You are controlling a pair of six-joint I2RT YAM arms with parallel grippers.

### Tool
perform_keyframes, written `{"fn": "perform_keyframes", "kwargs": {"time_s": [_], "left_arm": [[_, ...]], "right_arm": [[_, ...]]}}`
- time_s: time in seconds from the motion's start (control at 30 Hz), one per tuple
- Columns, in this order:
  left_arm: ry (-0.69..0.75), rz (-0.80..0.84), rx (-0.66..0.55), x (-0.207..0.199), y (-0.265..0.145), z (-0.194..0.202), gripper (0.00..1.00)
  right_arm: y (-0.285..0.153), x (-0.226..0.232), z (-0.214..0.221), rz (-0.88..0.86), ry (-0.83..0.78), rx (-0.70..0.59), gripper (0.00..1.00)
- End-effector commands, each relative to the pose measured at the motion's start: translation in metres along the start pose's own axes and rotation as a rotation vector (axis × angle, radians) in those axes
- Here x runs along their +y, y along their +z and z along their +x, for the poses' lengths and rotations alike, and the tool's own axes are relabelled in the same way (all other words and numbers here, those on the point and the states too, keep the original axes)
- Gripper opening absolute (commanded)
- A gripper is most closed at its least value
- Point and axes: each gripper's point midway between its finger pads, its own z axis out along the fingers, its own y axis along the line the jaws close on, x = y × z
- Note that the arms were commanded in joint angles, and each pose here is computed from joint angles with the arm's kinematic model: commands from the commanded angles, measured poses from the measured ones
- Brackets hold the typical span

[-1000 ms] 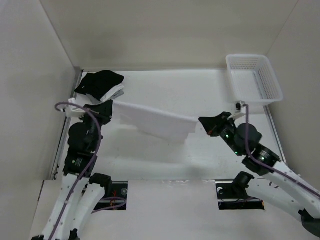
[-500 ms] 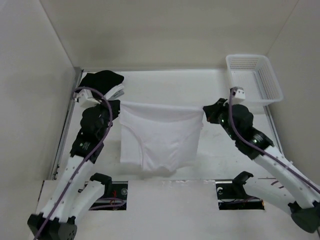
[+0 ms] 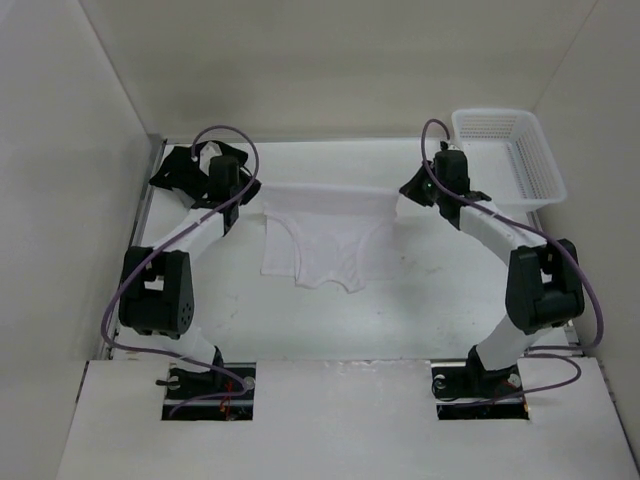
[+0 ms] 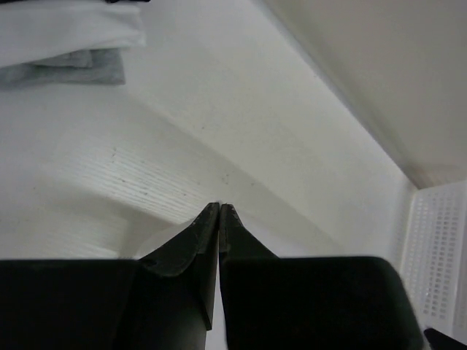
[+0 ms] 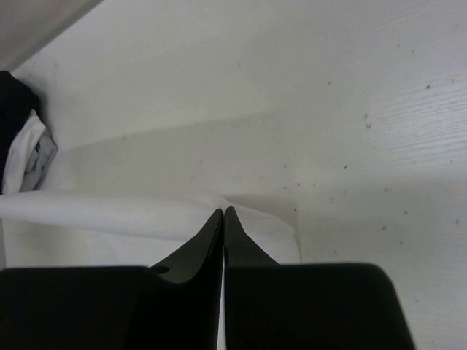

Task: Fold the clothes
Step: Fold the tank top

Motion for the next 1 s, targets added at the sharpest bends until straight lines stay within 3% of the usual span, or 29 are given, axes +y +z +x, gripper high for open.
{"fn": "perform_keyframes", "kwargs": {"time_s": [0.0,0.3,0.53,0.77,0.87,0.97], "left_arm": [[0.004,0.159,-0.114,-0.05,-0.031,-0.036,0.02],[0.0,0.087,-0.032,0.044,-0.074,0.044,0.02],[0.002,0.139,-0.023,0.063,-0.109,0.064,0.02],[0.016,0.086,0.032,0.103,-0.124,0.096,0.04],[0.036,0.038,0.074,0.124,-0.122,0.112,0.1],[0.034,0.017,0.1,0.131,-0.12,0.119,0.23]], "right_arm": [[-0.025,0.034,-0.035,-0.124,-0.009,-0.108,0.03],[-0.06,-0.003,0.046,-0.083,0.019,-0.065,0.03],[-0.092,-0.02,0.109,-0.049,-0.008,-0.01,0.03],[-0.109,-0.047,0.179,0.007,0.041,0.101,0.03],[-0.11,-0.061,0.193,0.048,0.056,0.125,0.16],[-0.109,-0.059,0.191,0.035,0.06,0.119,0.34]]}}
